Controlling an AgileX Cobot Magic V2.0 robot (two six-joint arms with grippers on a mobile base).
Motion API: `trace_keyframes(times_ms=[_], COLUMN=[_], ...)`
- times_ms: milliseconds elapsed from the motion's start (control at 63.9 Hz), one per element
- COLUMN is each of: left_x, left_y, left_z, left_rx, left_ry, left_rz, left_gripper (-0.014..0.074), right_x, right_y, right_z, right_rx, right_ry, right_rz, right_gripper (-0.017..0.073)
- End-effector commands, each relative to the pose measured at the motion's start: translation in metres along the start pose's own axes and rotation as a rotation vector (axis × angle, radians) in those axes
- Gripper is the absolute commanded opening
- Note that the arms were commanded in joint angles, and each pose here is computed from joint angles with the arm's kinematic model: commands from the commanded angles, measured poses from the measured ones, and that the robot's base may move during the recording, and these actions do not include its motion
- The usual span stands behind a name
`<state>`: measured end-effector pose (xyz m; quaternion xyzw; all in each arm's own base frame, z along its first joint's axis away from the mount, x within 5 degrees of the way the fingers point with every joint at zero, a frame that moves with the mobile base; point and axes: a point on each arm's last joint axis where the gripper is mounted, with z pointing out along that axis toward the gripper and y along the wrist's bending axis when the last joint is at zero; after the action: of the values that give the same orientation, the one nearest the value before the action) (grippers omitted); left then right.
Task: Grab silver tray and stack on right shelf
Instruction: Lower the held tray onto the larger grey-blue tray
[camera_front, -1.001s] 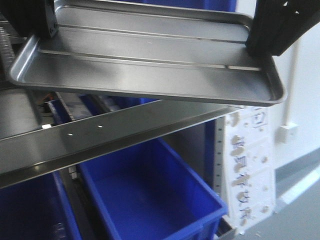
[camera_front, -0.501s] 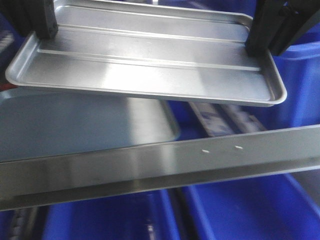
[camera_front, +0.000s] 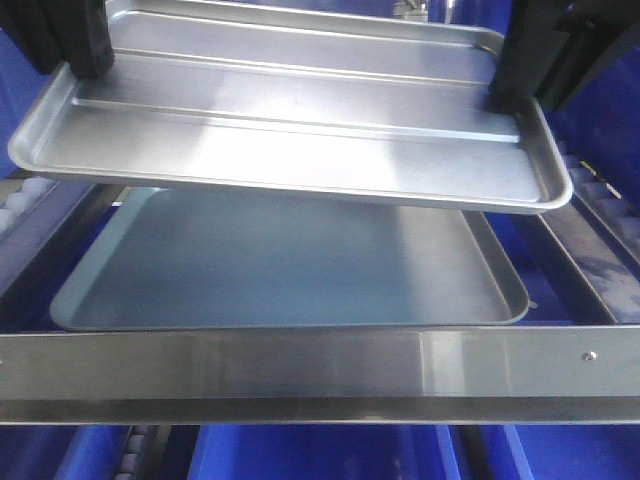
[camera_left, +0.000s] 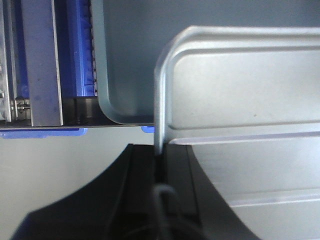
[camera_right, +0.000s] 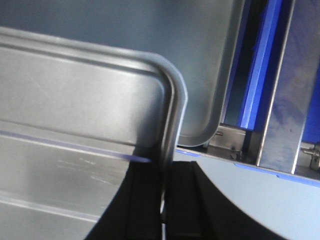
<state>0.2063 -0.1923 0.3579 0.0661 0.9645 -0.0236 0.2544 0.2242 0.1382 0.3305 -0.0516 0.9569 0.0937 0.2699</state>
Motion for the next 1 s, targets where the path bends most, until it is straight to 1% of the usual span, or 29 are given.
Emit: trace_keyframes(times_ms=[0, 986], left_x=[-0.0056, -0.0059], left_y=[0.0039, 0.0039], left_z=[-0.0199, -0.0199], left_rx=[0.027, 0.027], left_ry=[-0.078, -0.082], left_rz=[0.007, 0.008], left_gripper=[-0.0093, -0.0093], right_x=[-0.0118, -0.0118], right_y=[0.0017, 0.0017], right_z=[-0.0194, -0.0194], right_rx=[-0.032, -0.032], right_ry=[-0.113, -0.113], right_rz=[-0.033, -0.033], right_gripper=[0.0057, 0.0057])
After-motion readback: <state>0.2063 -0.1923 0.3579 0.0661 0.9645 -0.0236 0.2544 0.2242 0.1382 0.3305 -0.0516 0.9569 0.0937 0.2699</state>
